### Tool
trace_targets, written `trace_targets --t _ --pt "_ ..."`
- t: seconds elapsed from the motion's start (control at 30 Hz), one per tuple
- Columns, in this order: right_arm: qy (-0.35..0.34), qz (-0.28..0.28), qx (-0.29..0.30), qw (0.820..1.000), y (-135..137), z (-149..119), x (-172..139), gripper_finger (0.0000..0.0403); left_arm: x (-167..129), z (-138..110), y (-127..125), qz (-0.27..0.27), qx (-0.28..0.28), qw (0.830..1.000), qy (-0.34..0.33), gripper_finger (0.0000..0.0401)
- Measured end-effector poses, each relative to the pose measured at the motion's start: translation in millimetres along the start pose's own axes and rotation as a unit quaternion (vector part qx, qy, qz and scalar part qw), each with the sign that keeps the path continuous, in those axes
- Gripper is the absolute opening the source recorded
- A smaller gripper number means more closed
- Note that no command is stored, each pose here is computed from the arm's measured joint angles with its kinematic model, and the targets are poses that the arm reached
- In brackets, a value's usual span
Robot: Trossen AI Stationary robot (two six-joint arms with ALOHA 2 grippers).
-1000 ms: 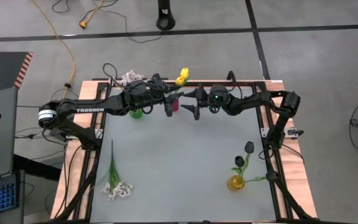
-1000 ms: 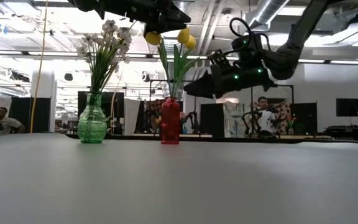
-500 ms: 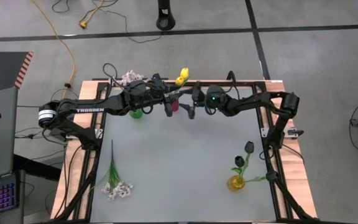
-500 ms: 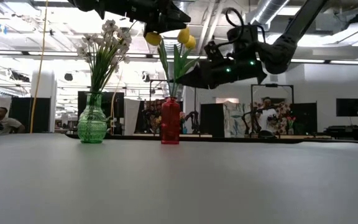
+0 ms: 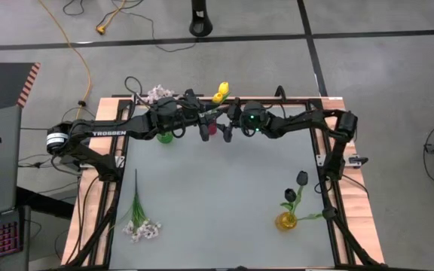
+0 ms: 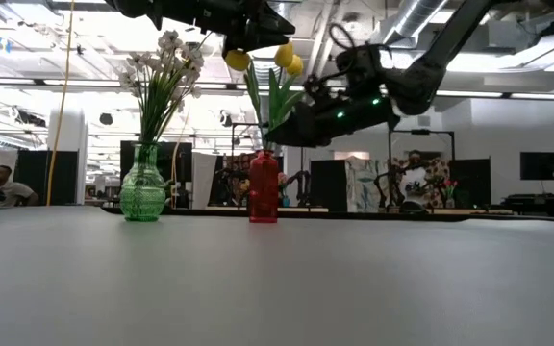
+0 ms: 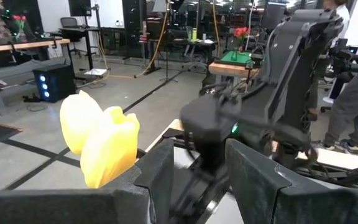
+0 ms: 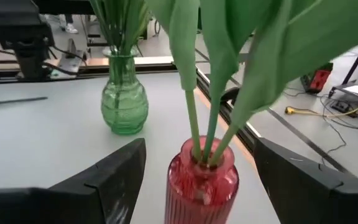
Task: Sort flowers into vase by color
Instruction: Adjust the red vase
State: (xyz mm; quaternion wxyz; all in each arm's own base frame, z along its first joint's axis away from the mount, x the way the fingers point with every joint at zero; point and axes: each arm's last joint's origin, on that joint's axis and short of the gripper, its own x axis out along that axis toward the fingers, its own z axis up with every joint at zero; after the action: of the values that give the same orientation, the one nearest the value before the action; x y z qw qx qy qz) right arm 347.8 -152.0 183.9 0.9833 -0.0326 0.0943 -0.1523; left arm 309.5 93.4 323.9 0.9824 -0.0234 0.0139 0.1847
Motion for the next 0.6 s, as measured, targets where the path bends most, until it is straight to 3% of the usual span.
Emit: trace_targets --t 0.33,0.6 --pt "0.003 0.000 0.000 1.000 -3 -8 35 0.0324 0 0 0 0.000 -0.001 1.000 0.000 0.0134" --pt "0.010 0.000 0.001 1.000 -4 -8 40 0.0302 0 0 0 0.000 0.001 1.000 0.000 0.0134"
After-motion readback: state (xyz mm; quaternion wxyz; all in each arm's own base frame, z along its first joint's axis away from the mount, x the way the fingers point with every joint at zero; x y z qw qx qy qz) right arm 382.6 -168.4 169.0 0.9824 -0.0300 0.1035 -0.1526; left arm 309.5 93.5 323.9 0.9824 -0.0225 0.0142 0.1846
